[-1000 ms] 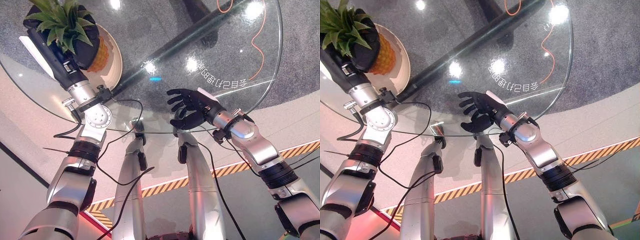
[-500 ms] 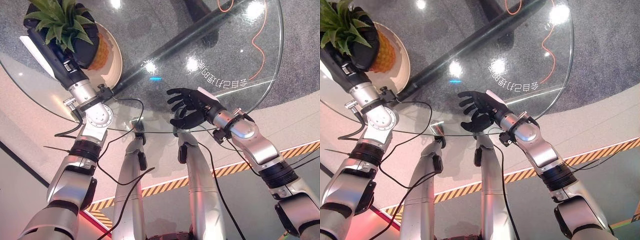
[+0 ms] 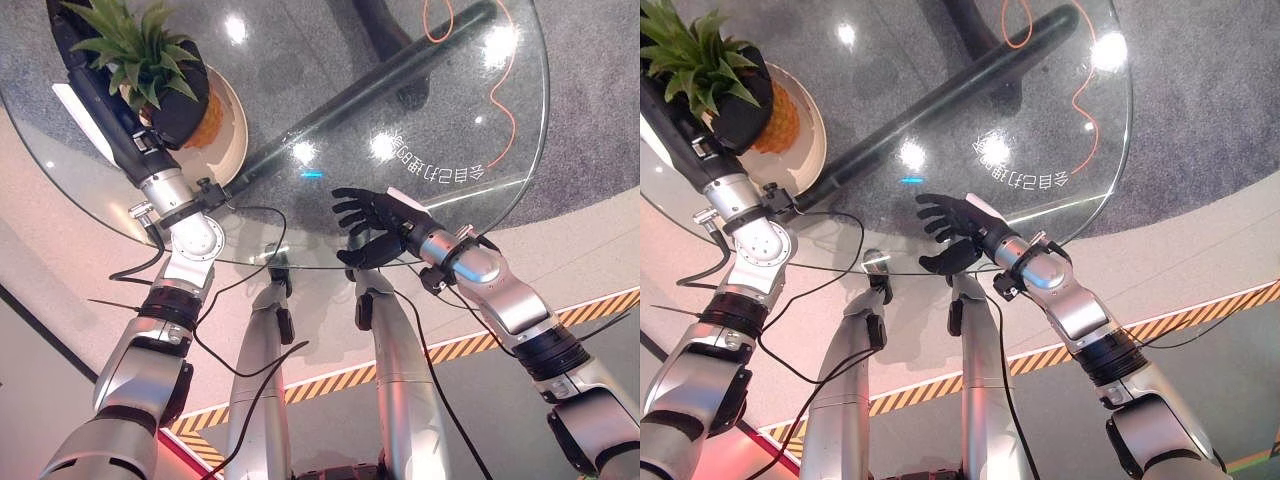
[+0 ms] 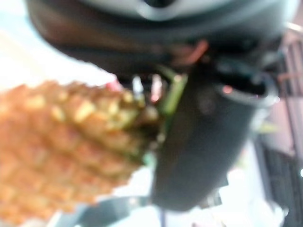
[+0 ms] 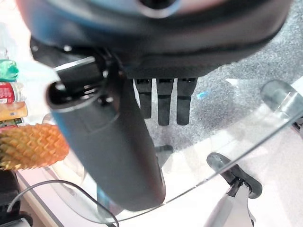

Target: Pick up the fruit to the plate

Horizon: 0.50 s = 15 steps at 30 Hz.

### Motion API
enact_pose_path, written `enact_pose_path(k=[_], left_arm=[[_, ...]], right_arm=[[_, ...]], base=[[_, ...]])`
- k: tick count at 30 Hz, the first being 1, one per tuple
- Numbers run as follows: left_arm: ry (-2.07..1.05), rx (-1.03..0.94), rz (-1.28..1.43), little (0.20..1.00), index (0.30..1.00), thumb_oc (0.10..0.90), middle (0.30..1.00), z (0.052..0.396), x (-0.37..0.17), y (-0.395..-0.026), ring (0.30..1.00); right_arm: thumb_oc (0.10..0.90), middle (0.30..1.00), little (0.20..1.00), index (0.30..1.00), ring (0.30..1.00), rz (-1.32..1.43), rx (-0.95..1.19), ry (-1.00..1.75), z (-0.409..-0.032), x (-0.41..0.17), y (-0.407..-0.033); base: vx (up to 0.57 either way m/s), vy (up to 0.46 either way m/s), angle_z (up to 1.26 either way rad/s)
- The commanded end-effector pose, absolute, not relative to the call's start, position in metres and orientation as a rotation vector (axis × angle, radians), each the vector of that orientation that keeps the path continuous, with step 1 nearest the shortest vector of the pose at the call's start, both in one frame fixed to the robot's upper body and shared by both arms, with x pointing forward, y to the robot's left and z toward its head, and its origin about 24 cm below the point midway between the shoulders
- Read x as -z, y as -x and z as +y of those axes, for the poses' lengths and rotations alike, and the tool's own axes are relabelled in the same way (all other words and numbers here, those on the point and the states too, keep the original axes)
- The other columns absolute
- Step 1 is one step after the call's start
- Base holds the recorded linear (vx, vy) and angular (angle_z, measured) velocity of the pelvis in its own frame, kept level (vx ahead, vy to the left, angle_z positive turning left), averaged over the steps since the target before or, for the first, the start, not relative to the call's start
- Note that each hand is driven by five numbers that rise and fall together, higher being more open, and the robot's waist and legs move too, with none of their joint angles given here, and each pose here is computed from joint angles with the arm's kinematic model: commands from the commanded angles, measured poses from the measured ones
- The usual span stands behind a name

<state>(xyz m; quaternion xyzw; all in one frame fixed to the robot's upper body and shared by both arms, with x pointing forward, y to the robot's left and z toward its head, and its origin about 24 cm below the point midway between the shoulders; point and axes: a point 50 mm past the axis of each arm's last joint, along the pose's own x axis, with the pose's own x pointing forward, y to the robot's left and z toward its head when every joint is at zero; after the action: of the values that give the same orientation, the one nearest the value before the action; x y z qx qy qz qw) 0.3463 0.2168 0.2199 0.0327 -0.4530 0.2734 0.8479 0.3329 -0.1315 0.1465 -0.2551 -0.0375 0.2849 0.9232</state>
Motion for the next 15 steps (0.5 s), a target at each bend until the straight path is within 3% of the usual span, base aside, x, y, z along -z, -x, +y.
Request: enact_pose_path(k=[1,15], left_arm=[[0.006,-0.545,-1.104,0.9,0.9,0.8,0.9,0.224,-0.248,-0.333,0.9],[0.024,-0.451,-0.954,0.9,0.9,0.8,0.9,0.241,-0.225,-0.334,0.9]], right_arm=[[0.8,0.9,0.9,0.9,0.9,-0.076,-0.643,0.51,-0.127,-0.137,-0.32],[0.8,0.9,0.9,0.9,0.9,-0.051,-0.645,0.502,-0.13,-0.128,-0.316]], base=[[-0.01,-0.059,0.01],[-0.02,-0.081,0.0]])
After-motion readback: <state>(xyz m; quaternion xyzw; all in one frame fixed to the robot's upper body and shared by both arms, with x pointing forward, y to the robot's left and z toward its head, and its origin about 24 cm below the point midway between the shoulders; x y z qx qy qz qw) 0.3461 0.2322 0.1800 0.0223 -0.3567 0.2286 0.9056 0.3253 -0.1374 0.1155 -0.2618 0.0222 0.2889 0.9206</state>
